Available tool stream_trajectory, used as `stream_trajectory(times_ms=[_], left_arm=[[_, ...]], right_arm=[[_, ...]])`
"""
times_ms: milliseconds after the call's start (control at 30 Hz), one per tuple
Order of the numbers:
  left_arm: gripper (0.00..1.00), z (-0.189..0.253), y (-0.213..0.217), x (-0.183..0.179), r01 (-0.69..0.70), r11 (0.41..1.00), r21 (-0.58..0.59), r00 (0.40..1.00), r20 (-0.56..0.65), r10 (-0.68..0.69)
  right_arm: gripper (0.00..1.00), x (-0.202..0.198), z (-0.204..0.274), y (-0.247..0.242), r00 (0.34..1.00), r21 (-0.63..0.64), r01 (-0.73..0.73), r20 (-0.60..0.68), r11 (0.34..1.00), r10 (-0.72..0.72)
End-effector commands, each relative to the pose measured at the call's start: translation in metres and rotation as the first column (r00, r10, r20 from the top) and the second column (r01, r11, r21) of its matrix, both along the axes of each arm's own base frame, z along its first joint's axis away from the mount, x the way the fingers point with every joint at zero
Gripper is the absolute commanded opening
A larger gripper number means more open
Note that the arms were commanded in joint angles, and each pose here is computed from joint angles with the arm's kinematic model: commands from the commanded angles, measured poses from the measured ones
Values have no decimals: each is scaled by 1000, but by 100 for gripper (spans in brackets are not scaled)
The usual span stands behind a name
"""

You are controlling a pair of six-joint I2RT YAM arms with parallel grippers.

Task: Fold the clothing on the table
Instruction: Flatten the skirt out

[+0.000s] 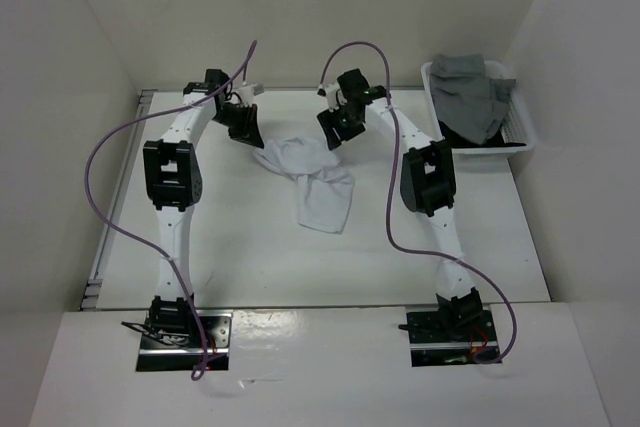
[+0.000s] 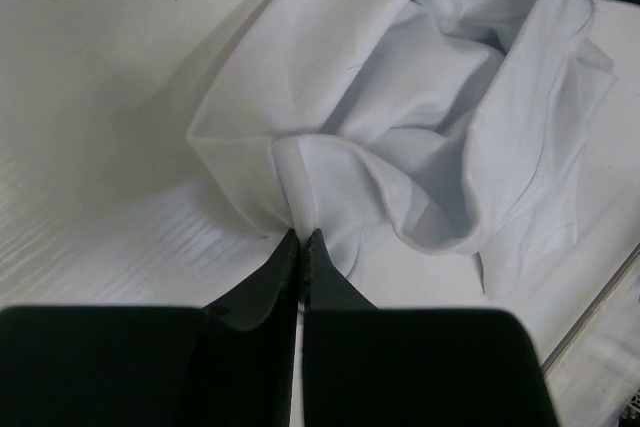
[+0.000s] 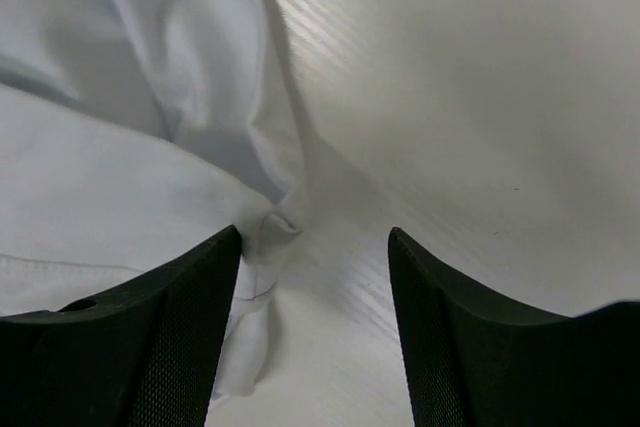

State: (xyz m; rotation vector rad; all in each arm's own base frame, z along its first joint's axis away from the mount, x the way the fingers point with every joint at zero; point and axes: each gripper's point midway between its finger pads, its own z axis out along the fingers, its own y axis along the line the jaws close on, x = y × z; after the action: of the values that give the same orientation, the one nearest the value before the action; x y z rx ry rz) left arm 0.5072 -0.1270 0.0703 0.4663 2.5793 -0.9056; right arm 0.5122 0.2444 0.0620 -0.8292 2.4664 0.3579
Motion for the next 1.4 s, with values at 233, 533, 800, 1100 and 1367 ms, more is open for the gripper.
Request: stream_trajectory(times_ms=[233,533,800,1100,1367], left_arm=[[0,24,-5,1,-10,1000,14,997,78,9],[0,19,-7,-3,-8,999,32,998,68,6],[0,11,-12,-11,5,1000,25,999,50,-7],[0,85,0,3,-45,996,82,971,239,24],[0,183,8,13,-95,990,103,898,437,40]], right_arm=[[61,19,2,4,1000,104,-19,-13,994,21],[53,-3,-4,21,992,147,-86,-75,985,98],[0,-5,-12,19,991,133,-79,-94,988,92],[0,13,88,6,990,96,-69,130,993,56],[0,2,195,-10,942,102,-62,334,993,25]])
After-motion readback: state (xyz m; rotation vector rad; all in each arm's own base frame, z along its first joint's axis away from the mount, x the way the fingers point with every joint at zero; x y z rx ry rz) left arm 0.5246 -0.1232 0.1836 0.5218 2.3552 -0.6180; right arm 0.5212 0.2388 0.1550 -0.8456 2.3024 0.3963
